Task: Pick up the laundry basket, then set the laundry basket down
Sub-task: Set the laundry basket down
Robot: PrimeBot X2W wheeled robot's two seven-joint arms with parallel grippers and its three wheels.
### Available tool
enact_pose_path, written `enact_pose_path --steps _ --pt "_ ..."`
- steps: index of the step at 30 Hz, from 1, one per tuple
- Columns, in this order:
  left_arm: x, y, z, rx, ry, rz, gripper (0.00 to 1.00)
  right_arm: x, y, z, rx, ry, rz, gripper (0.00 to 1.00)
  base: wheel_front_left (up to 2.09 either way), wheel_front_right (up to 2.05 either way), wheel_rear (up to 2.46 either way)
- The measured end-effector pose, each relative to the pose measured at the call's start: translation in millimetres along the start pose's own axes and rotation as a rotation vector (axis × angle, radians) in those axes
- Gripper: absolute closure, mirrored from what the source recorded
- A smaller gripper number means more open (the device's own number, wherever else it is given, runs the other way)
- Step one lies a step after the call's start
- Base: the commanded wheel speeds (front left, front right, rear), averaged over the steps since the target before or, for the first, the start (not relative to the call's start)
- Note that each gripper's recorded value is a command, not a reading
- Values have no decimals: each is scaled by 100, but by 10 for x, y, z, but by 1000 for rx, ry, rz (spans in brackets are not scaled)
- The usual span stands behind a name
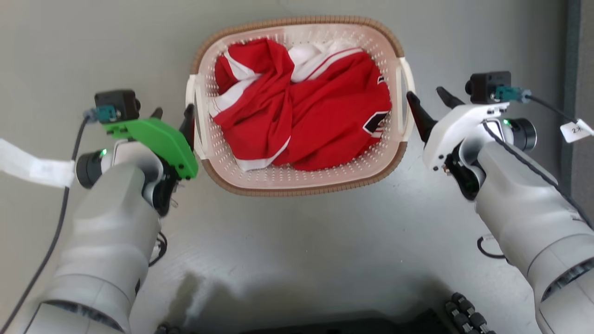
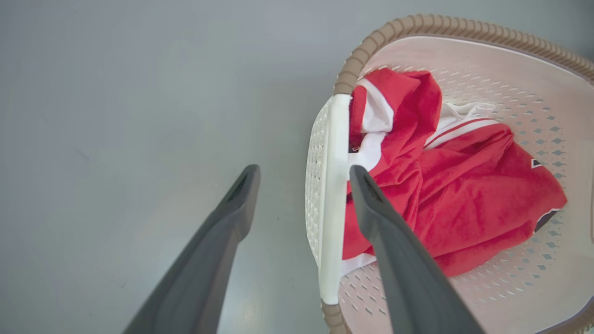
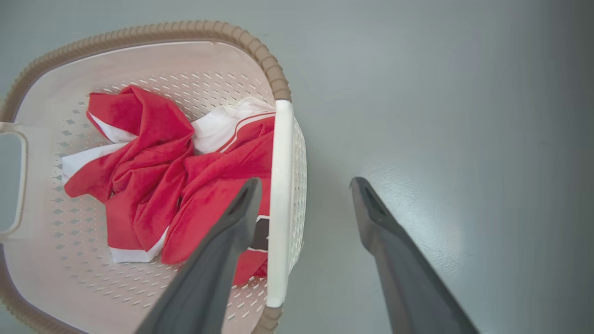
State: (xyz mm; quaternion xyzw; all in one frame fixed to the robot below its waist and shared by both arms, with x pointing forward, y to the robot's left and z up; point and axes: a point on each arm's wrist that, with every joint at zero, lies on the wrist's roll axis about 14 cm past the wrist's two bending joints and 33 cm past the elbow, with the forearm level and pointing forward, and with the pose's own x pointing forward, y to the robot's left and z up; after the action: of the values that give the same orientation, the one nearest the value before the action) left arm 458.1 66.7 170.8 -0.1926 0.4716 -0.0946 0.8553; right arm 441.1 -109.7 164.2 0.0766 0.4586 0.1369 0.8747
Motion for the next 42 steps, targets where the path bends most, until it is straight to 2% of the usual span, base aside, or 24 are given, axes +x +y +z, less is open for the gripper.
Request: enact_pose_path --steps 12,21,29,36,42 --pt "-379 -196 298 48 -133 -27 0 -378 39 264 3 -88 -20 0 0 0 0" --pt "-720 -343 493 93 -222 -51 0 -714 113 757 15 -251 -30 0 0 0 0" --pt "-1075 -532 905 148 -357 -91 0 -1110 178 1198 6 -411 -50 0 0 0 0" --pt "-1434 -803 1416 198 -530 -148 0 -1427 206 1403 -7 -515 -67 0 0 0 0" --pt "-1718 -860 1579 243 -623 -139 0 -1685 292 1573 -46 -601 -68 0 0 0 0"
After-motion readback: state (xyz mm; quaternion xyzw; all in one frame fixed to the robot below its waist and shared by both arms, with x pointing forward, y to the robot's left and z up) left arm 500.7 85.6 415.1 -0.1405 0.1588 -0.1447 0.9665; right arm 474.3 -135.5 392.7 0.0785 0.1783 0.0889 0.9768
